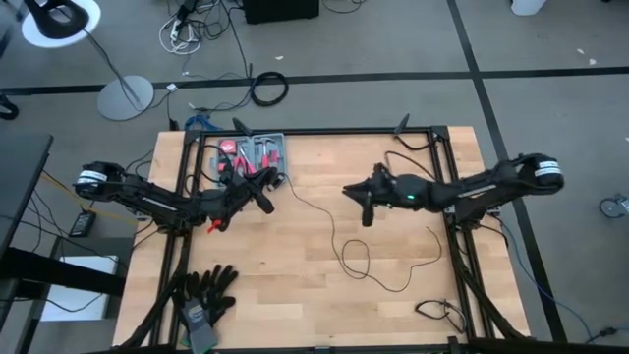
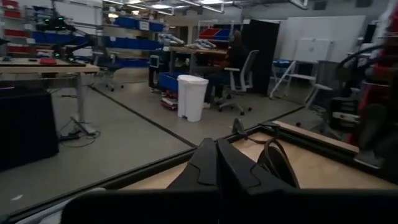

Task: Coil cords
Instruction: Coil the black wire onto the spool

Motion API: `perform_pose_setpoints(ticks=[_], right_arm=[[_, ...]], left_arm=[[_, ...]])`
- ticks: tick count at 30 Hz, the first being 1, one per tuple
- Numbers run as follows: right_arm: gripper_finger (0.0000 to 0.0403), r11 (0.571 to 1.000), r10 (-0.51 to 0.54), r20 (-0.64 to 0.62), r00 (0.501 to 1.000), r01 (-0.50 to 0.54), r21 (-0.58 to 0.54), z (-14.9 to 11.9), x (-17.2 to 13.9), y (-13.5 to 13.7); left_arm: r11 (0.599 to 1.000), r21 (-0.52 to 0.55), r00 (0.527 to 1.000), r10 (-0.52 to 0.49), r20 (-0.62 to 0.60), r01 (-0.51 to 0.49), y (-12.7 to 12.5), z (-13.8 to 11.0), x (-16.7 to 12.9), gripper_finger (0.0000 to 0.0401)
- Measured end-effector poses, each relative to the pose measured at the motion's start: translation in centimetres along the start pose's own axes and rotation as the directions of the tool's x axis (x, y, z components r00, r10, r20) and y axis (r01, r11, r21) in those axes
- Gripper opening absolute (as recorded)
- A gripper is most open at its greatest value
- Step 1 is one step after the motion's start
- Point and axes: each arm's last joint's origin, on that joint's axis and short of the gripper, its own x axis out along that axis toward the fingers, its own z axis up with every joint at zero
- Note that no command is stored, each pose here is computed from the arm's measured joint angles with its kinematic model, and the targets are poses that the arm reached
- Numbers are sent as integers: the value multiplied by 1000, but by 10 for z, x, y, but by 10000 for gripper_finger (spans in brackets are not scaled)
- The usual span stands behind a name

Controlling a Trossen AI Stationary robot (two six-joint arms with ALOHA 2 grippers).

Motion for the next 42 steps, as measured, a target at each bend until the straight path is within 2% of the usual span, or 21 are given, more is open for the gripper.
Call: perform_pose_setpoints(ticks=[2, 5, 7, 12, 15, 21, 25, 28, 32, 38, 42], right_arm=[[60, 998, 26, 140, 990, -33, 46, -11, -4, -3], [63, 997, 39, 210, 977, -51, 54, -25, 5, -4], [63, 997, 42, 258, 965, -58, 53, -23, 21, 0], [63, 998, 37, 290, 956, -19, -65, -13, 73, 6], [67, 997, 34, 314, 949, -8, -82, -1, 97, 6], [87, 987, 122, 225, 967, -95, -127, 25, 128, -2], [105, 980, 142, 75, 987, -129, -153, 40, 146, -5], [119, 973, 173, -11, 985, -173, -151, 44, 152, -7], [134, 960, 237, -33, 971, -239, -143, 46, 153, -7], [140, 960, 238, -49, 970, -242, -140, 44, 153, -7], [131, 978, 149, -64, 987, -157, -136, 52, 147, -13]], left_arm=[[1000, 0, 1000, -10, 0, 10, 0, 0, 0, 0], [1000, 0, 1000, -10, 1, 10, 0, 0, 0, 0], [1000, 1, 1000, -11, 0, 11, 0, 0, 0, 0], [1000, 3, 1000, -12, 0, 12, 0, 0, 0, 0], [999, 31, 1000, -15, -1, 15, 0, 0, 0, 0], [994, 79, 997, -74, -4, 74, -2, 0, 0, 0], [989, 113, 995, -98, -6, 98, -3, 0, 0, 0], [987, 130, 995, -99, -6, 99, -3, 0, 0, 0], [985, 138, 995, -99, -6, 98, -3, 0, 0, 0], [982, 162, 995, -98, -7, 98, -3, 0, 0, 0], [981, 167, 995, -98, -8, 98, -3, 0, 0, 0]])
